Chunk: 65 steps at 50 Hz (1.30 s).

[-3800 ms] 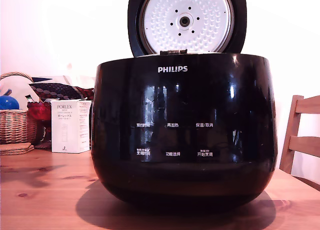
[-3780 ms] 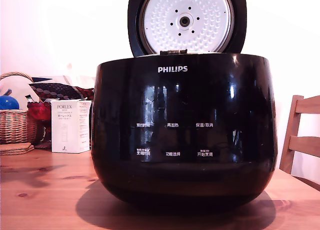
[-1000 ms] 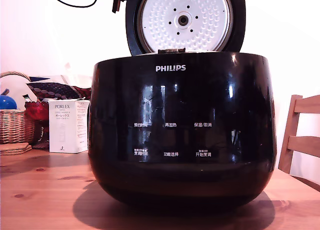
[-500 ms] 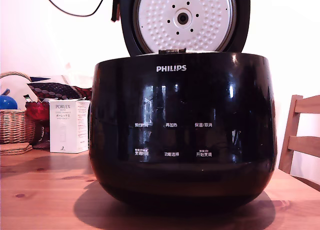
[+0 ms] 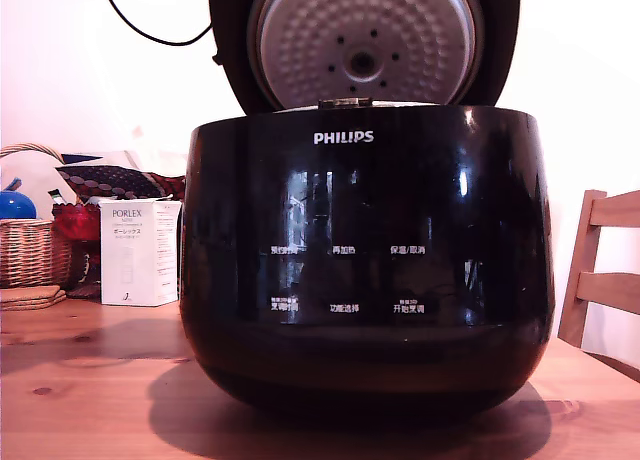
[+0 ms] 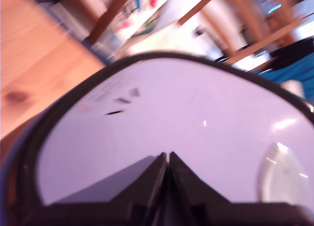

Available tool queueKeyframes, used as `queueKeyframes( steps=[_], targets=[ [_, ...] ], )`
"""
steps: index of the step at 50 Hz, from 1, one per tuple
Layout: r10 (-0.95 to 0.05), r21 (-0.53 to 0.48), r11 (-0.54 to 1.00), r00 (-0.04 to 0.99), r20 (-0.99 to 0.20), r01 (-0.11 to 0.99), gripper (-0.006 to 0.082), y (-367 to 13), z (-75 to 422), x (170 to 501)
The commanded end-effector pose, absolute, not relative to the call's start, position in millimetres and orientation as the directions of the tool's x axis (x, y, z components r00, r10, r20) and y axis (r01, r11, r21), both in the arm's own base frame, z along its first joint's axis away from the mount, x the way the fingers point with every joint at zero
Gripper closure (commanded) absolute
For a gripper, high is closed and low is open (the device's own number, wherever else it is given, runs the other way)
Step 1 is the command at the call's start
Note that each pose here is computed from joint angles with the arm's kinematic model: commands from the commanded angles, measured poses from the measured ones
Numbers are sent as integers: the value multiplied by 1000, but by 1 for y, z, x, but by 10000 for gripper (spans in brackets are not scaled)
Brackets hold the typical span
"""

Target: Close the rice cooker by pressing the lid down with medium force

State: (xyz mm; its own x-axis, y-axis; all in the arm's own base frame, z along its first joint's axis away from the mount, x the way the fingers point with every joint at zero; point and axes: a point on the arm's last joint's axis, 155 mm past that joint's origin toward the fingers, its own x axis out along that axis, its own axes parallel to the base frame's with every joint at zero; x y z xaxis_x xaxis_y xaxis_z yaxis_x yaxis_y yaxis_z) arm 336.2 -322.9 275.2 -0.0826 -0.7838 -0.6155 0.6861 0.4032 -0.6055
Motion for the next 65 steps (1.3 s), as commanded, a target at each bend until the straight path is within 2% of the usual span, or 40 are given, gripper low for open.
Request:
queueKeyframes(
  steps=[1,27,42,49,65],
  targets=[
    [-770,-609,404,-106,-629,683,789,-329,262,335],
    [-647,-460,485,-49,-761,744,789,-344,238,324],
    [-606,-407,525,-7,-795,748,789,-338,232,330],
    [-563,-345,565,45,-825,749,789,-329,229,338],
    [-537,-325,543,23,-843,774,789,-328,215,319]
  ],
)
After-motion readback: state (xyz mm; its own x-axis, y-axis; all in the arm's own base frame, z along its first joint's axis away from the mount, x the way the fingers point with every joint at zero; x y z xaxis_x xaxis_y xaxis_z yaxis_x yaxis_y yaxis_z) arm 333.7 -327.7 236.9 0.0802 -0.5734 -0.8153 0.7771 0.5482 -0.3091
